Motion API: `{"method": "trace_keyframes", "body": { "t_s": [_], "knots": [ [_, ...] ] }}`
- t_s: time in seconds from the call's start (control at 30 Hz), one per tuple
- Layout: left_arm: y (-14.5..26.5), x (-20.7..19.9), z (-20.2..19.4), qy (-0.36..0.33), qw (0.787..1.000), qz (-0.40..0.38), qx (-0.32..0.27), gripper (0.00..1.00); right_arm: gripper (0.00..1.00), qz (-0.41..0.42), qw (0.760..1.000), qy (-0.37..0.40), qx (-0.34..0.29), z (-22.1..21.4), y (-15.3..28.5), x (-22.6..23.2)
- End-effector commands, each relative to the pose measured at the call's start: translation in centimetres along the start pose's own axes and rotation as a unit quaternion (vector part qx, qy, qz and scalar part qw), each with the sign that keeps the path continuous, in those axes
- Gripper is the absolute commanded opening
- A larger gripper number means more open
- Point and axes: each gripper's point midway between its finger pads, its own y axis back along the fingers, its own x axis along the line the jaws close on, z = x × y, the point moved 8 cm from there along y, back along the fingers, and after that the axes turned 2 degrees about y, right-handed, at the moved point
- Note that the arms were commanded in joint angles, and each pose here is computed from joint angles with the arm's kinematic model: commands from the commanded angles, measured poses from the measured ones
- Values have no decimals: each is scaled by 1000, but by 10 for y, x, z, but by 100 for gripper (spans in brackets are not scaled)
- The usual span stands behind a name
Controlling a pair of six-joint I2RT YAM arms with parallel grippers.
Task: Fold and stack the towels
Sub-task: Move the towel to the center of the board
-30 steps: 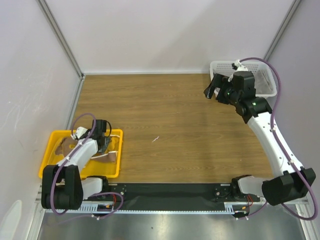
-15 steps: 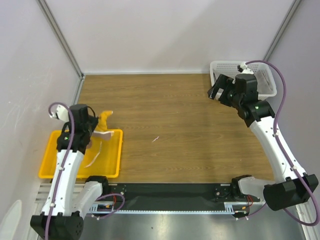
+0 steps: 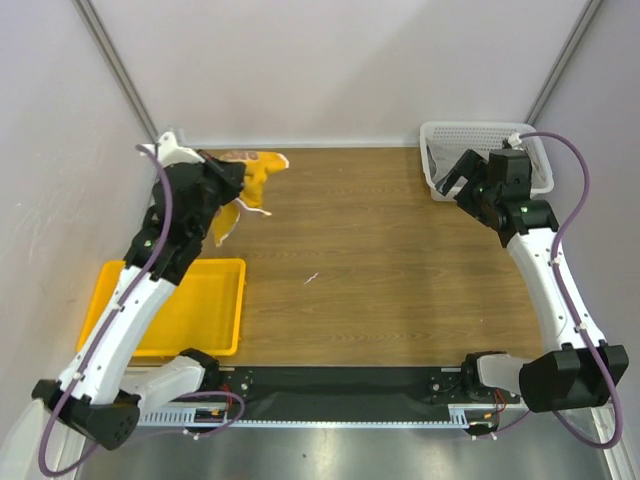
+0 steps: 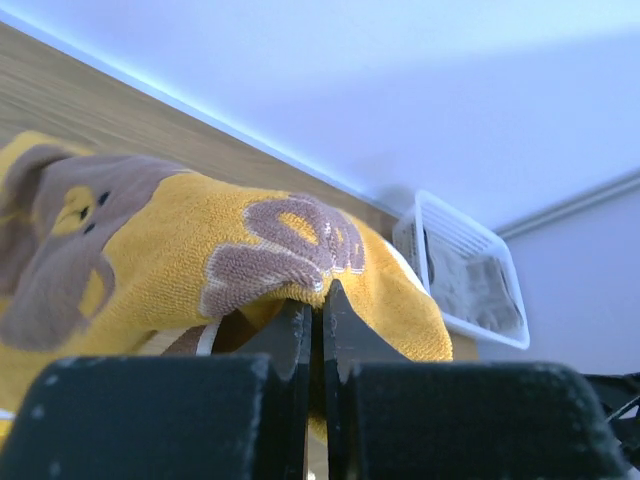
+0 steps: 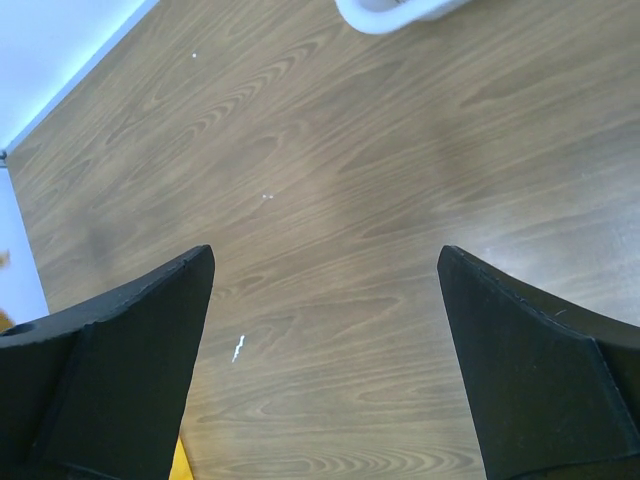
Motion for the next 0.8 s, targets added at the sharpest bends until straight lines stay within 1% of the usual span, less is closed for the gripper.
{"method": "trace_keyframes", "body": {
  "t_s": [0.0, 0.03, 0.07, 0.1, 0.17, 0.2, 0.23, 0.3, 0.33, 0.37, 0.4, 0.43, 0.47, 0.5, 0.53, 0.6, 0.67, 0.7, 0.73, 0.77],
  "knots": [
    [-16, -23, -8, 17, 999, -26, -16, 0, 100, 7, 1000, -19, -7, 0, 17, -3],
    [-21, -25, -21, 14, 1000, -25, -6, 0, 100, 1, 1000, -19, -4, -2, 18, -6],
    [-36, -22, -40, 3, 1000, -9, 14, 0, 100, -7, 1000, -20, -5, -2, 17, -10],
    [-43, -21, -52, -2, 1000, 4, 30, 0, 100, -10, 1000, -22, -4, -4, 18, -13],
    [-55, -23, -75, -6, 997, 14, 69, 0, 100, -24, 999, -26, 6, -9, 15, -20],
    [-69, -19, -96, -4, 995, 30, 96, 0, 100, -26, 999, -26, 11, -11, 14, -22],
    [-70, -22, -110, 1, 992, 15, 123, 1, 100, -34, 999, -27, 20, -15, 12, -25],
    [-80, -28, -131, 23, 991, -13, 134, 0, 100, -42, 998, -29, 29, -19, 10, -28],
    [-79, -25, -150, 18, 988, -17, 151, 6, 100, -45, 998, -31, 32, -22, 8, -30],
    [-81, -25, -161, 14, 987, -22, 158, 14, 100, -46, 998, -32, 36, -25, 6, -31],
    [-87, -28, -170, -8, 988, -40, 152, 30, 100, -46, 998, -31, 38, -26, 5, -32],
    [-83, -28, -182, -26, 987, -41, 156, 49, 100, -44, 998, -30, 36, -26, 3, -32],
    [-84, -27, -181, -35, 989, -29, 143, 79, 100, -47, 998, -29, 41, -28, 0, -33],
    [-83, -25, -181, -44, 988, -25, 146, 93, 100, -46, 998, -27, 41, -28, -1, -33],
    [-82, -25, -177, -49, 989, -22, 141, 100, 100, -45, 998, -23, 42, -28, -1, -32],
    [-81, -21, -171, -76, 988, -4, 135, 100, 100, -37, 998, -14, 45, -28, -4, -28],
    [-84, -21, -155, -83, 989, 5, 125, 100, 100, -17, 999, 13, 48, -32, -6, -17],
    [-85, -20, -147, -88, 987, 14, 135, 100, 100, -10, 998, 23, 55, -35, -9, -11],
    [-92, -10, -137, -86, 987, 31, 134, 100, 100, 4, 997, 37, 63, -42, -11, -2],
    [-98, -2, -137, -92, 984, 44, 148, 100, 100, 7, 996, 42, 76, -48, -16, 3]
  ]
}}
